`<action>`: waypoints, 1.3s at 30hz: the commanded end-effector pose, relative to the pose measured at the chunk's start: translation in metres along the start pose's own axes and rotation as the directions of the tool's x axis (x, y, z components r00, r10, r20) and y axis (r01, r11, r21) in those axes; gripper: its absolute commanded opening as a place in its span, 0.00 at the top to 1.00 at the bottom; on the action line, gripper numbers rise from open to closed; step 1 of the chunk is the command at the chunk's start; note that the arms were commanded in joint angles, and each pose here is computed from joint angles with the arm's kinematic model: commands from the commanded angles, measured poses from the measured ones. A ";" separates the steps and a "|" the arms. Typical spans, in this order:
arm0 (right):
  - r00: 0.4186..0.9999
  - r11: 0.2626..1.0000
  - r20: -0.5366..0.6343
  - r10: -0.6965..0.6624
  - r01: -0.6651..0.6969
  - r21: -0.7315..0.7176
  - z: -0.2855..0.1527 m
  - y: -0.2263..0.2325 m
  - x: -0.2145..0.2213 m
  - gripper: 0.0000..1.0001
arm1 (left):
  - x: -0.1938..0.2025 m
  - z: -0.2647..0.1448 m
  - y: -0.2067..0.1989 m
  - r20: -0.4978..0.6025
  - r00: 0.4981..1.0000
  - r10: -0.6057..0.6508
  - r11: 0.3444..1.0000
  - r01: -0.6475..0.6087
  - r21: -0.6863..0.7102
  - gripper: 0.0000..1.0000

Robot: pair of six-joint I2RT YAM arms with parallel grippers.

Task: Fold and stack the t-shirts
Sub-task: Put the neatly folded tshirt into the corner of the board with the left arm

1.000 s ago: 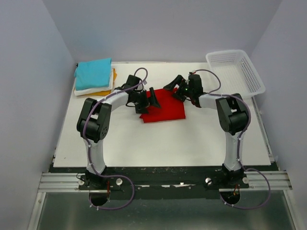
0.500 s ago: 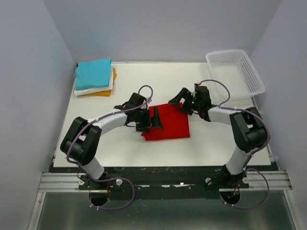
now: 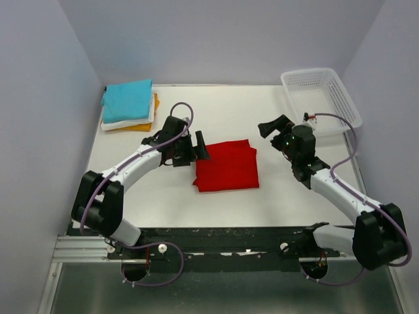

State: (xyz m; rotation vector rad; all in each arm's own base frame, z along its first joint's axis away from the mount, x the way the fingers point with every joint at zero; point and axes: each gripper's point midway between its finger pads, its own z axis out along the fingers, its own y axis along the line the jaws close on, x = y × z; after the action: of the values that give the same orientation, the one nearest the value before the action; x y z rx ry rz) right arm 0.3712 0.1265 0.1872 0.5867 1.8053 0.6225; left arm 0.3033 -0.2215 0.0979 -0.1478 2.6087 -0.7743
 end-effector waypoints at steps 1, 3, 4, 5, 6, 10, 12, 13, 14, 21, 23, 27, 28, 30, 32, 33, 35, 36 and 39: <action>0.997 0.993 0.082 0.005 -0.015 0.121 -0.017 -0.036 -0.007 0.00 | 0.018 0.025 0.013 -0.092 0.994 -0.058 0.998 0.057 -0.023 0.09; 0.997 0.993 0.080 0.001 -0.010 0.117 -0.022 -0.036 -0.007 0.00 | 0.020 0.036 0.014 -0.115 0.991 -0.069 0.997 0.065 -0.037 0.12; 0.996 0.993 0.086 -0.004 -0.006 0.117 -0.024 -0.037 -0.008 0.00 | 0.022 0.041 0.014 -0.127 0.989 -0.075 0.997 0.071 -0.040 0.13; 0.996 0.992 0.093 -0.005 -0.007 0.123 -0.025 -0.038 -0.009 0.00 | 0.024 0.046 0.011 -0.138 0.987 -0.076 0.997 0.072 -0.031 0.15; 0.994 0.991 0.106 -0.005 -0.009 0.130 -0.025 -0.040 -0.011 0.00 | 0.027 0.050 0.009 -0.149 0.986 -0.078 0.997 0.075 -0.029 0.19; 0.994 0.991 0.111 -0.012 -0.003 0.137 -0.027 -0.040 -0.013 0.00 | 0.042 0.068 0.010 -0.181 0.980 -0.085 0.989 0.061 -0.134 0.38; 0.993 0.990 0.118 -0.015 -0.002 0.143 -0.027 -0.042 -0.015 0.00 | 0.054 0.076 0.014 -0.215 0.973 -0.088 0.977 0.042 -0.211 0.52; 0.993 0.989 0.119 -0.018 0.000 0.150 -0.027 -0.043 -0.015 0.00 | 0.060 0.080 0.020 -0.231 0.968 -0.098 0.967 0.038 -0.252 0.57; 0.993 0.988 0.121 -0.020 0.001 0.155 -0.027 -0.044 -0.015 0.00 | 0.063 0.084 0.018 -0.239 0.967 -0.091 0.963 0.024 -0.269 0.59; 0.990 0.981 0.135 -0.052 0.025 0.193 -0.027 -0.052 -0.018 0.00 | 0.054 0.090 0.016 -0.218 0.976 0.013 0.901 -0.106 -0.420 1.00; 0.989 0.979 0.134 -0.066 0.038 0.198 -0.028 -0.053 -0.018 0.00 | 0.030 0.079 0.010 -0.184 0.979 0.092 0.878 -0.166 -0.448 1.00; 0.985 0.977 0.149 -0.087 0.054 0.208 -0.031 -0.055 -0.023 0.00 | -0.048 0.037 0.005 -0.042 0.948 0.315 0.776 -0.283 -0.564 1.00; 0.983 0.975 0.157 -0.096 0.060 0.215 -0.032 -0.056 -0.025 0.00 | -0.067 0.029 0.003 -0.024 0.922 0.387 0.752 -0.330 -0.571 1.00; 0.979 0.970 0.169 -0.115 0.075 0.229 -0.034 -0.059 -0.028 0.00 | -0.108 0.019 -0.003 0.001 0.849 0.529 0.710 -0.441 -0.549 1.00; 0.975 0.965 0.180 -0.132 0.085 0.246 -0.035 -0.063 -0.030 0.00 | -0.147 0.010 -0.006 0.007 0.764 0.645 0.644 -0.539 -0.543 1.00; 0.973 0.962 0.183 -0.137 0.086 0.259 -0.034 -0.066 -0.030 0.00 | -0.168 0.000 -0.001 0.014 0.739 0.673 0.611 -0.546 -0.573 1.00; 0.973 0.958 0.170 -0.155 0.106 0.268 -0.031 -0.067 -0.029 0.00 | -0.203 -0.017 0.007 0.017 0.715 0.699 0.581 -0.554 -0.596 1.00; 0.973 0.956 0.163 -0.163 0.114 0.271 -0.030 -0.068 -0.028 0.00 | -0.218 -0.024 0.011 0.023 0.708 0.706 0.576 -0.556 -0.599 1.00; 0.970 0.948 0.157 -0.185 0.135 0.287 -0.029 -0.070 -0.029 0.00 | -0.266 -0.052 0.038 0.026 0.701 0.712 0.534 -0.517 -0.669 1.00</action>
State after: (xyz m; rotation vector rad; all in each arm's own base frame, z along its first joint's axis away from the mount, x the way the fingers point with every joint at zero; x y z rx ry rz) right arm 0.3470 0.0656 0.1792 0.6567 1.7370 0.3083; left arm 0.4757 -0.1716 0.1647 0.3701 2.3695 0.1404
